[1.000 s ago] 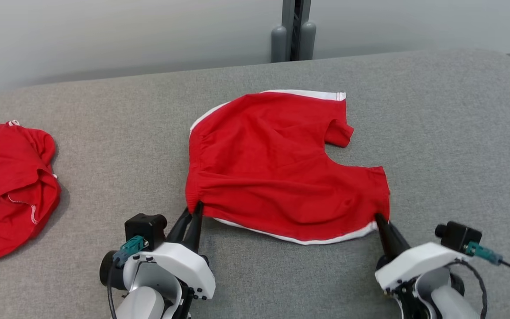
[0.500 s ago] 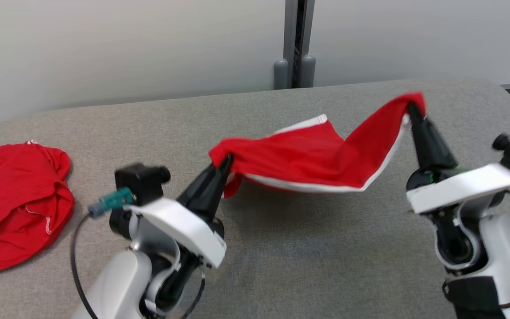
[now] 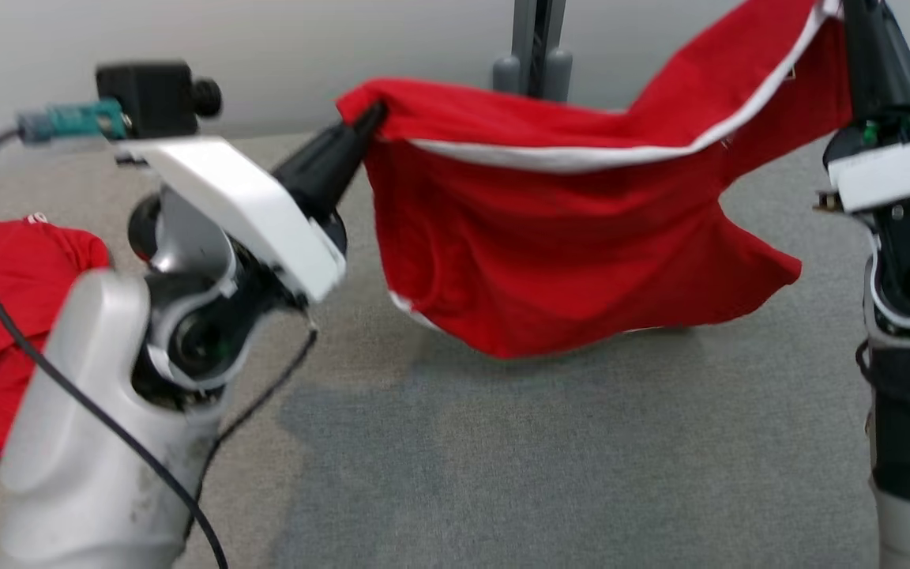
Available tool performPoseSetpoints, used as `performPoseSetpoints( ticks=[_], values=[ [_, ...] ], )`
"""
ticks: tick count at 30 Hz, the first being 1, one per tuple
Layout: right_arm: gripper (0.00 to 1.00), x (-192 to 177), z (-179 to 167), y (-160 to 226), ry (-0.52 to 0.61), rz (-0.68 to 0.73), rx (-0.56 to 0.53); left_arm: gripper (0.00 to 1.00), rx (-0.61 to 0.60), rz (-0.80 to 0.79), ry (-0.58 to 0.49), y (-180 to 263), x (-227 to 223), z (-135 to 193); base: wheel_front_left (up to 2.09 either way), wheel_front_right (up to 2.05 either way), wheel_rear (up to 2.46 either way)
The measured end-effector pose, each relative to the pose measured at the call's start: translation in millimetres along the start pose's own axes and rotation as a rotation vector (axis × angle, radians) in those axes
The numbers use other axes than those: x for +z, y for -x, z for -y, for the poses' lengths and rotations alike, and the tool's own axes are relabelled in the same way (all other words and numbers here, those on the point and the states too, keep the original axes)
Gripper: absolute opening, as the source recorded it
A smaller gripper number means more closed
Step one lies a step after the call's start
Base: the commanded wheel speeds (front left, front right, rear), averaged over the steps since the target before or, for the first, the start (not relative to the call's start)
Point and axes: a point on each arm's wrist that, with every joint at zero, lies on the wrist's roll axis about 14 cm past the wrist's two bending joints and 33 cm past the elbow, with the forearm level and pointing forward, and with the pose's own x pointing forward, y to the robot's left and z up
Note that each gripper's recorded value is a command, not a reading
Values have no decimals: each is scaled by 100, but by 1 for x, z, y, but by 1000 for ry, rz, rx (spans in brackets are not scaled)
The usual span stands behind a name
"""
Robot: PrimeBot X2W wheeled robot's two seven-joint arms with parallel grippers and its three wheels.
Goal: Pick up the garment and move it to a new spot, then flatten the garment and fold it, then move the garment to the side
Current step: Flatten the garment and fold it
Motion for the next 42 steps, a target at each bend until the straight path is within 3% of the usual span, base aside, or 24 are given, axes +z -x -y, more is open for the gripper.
performPoseSetpoints(
  ticks=[4,10,11,14,17,18,21,27,30,36,42],
  values=[
    [0,-9,14,-36,-16,-40,-12,0,40,-24,38,-30,22,-22,0,0,0],
    [0,-13,28,-101,6,-26,-5,0,98,13,-39,-84,58,-58,0,0,0],
    [0,-8,25,-127,32,24,20,0,105,81,-79,-108,81,-67,0,0,0],
    [0,-4,27,-149,30,87,38,0,66,148,-100,-131,99,-68,0,0,0],
    [0,-29,45,-165,28,97,26,0,27,221,-94,-163,105,-80,0,0,0],
    [0,-55,65,-168,12,71,-5,0,21,261,-96,-179,100,-95,0,0,0],
    [0,-88,84,-165,2,20,-38,0,34,267,-82,-193,83,-114,0,0,0],
    [0,-185,137,-130,0,-195,-157,0,125,127,-77,-213,-8,-171,0,0,0],
    [0,-224,147,-106,1,-303,-188,0,191,37,-146,-201,-52,-200,0,0,0],
    [0,-266,155,-58,10,-463,-245,0,288,-138,-161,-161,-118,-230,0,0,0],
    [0,-280,157,-25,37,-606,-281,0,334,-236,-191,-128,-134,-236,0,0,0]
  ],
)
